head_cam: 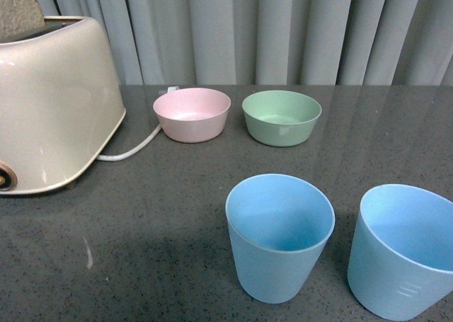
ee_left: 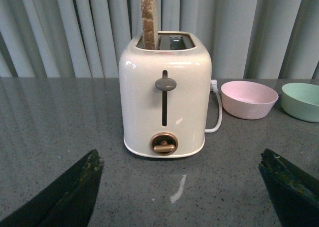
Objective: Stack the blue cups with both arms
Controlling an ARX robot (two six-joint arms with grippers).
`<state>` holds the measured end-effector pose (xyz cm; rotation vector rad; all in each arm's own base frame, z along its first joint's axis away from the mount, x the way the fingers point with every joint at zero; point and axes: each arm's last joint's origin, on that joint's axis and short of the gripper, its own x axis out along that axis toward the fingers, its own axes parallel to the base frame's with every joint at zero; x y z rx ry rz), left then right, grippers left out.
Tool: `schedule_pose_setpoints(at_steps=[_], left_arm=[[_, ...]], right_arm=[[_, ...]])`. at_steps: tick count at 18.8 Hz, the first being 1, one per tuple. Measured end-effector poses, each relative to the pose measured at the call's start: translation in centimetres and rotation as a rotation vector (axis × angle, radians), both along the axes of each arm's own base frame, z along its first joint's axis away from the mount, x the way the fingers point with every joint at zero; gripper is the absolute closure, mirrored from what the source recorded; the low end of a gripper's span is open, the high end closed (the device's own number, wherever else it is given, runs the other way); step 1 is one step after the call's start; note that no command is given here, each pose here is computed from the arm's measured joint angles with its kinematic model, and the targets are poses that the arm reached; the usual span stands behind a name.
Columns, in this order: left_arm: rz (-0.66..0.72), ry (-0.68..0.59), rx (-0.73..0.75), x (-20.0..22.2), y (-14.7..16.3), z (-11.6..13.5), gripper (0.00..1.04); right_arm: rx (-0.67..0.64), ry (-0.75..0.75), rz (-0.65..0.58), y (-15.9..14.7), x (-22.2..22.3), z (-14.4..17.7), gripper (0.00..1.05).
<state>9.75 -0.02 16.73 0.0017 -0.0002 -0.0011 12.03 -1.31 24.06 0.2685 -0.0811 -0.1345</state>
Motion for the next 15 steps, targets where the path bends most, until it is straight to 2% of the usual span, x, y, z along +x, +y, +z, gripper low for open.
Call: schedule_pose_setpoints(at_steps=[1,2,5,7,11,15], left_arm=[[0.0,0.0,0.001,0.0,0.0,0.0,0.07],[0.0,0.0,0.0,0.0,0.0,0.0,0.07],[0.0,0.0,0.0,0.0,0.0,0.0,0.07],[0.0,0.0,0.0,0.0,0.0,0.0,0.07],[0.0,0.0,0.0,0.0,0.0,0.0,0.07],[0.0,0.0,0.0,0.0,0.0,0.0,0.07]], right_arm=[[-0.003,-0.024,0.11,0.7,1.4,3.1,0.07],[-0.002,0.01,0.159,1.3,2.6,3.8,0.07],[-0.017,0.264,0.321,3.7,6.1,2.7,0.07],[-0.035,0.383,0.372,4.7,7.3,1.8,0.07],[-0.085,0.614,0.411,6.0,9.0,-1.4,0.07],[-0.129,0.743,0.377,6.0,10.0,-3.7,0.07]])
